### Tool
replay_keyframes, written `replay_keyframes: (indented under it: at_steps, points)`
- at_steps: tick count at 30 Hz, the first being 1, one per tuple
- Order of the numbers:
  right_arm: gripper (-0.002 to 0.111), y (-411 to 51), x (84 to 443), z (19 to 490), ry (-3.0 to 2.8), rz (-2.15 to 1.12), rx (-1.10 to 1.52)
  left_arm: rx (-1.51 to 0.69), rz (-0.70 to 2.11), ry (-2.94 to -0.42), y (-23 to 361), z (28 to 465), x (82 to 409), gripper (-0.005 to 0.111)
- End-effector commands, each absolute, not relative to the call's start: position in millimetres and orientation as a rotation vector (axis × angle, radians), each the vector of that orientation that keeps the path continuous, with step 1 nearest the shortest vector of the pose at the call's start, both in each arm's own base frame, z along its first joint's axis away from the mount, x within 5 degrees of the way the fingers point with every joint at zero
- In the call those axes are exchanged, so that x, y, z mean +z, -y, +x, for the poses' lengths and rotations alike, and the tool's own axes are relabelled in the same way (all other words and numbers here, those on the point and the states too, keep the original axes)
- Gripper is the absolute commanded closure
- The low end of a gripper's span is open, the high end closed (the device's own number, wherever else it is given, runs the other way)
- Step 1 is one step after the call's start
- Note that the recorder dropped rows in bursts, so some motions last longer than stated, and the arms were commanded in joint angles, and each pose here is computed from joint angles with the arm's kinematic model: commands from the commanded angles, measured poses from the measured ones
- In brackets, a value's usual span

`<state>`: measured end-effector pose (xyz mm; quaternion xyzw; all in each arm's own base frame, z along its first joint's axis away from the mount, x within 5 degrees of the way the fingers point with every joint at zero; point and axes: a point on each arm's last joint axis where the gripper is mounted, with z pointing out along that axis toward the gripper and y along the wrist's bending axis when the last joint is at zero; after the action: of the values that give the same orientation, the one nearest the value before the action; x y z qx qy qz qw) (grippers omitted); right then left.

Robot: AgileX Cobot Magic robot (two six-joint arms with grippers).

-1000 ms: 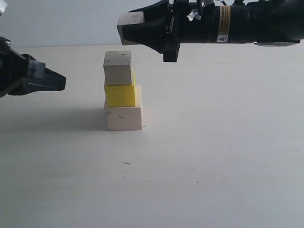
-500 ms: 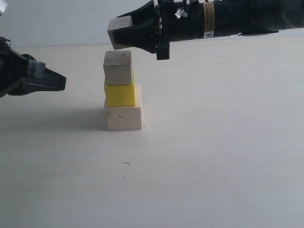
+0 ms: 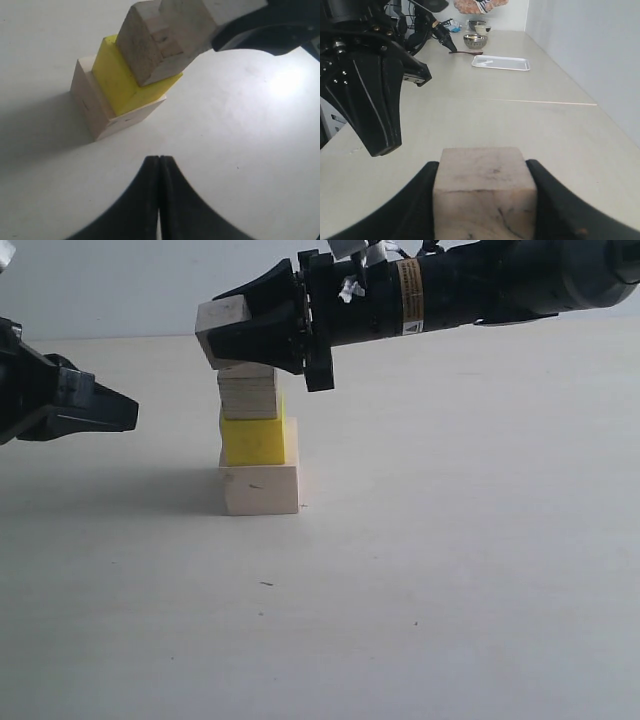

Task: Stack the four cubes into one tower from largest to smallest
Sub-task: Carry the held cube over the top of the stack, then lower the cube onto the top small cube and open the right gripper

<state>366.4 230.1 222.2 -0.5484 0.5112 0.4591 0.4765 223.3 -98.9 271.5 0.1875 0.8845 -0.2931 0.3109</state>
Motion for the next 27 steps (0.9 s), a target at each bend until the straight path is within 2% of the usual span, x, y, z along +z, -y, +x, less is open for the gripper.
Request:
replay_keyframes:
  at_steps: [1, 13, 27]
  points:
    - [0.108, -229.7, 227.3, 367.4, -1.22, -1.334, 1.114, -0.782, 0.491, -2.323, 98.8, 222.1, 273.4, 0.107]
    - [0.108, -214.4, 233.3, 380.6, -1.224, -1.217, 1.092, -0.782, 0.491, -2.323, 98.8, 222.1, 273.4, 0.107]
    - [0.108, -208.2, 217.0, 382.5, -1.287, -1.237, 1.108, -0.766, 0.482, -2.314, 98.1, 223.5, 273.7, 0.107]
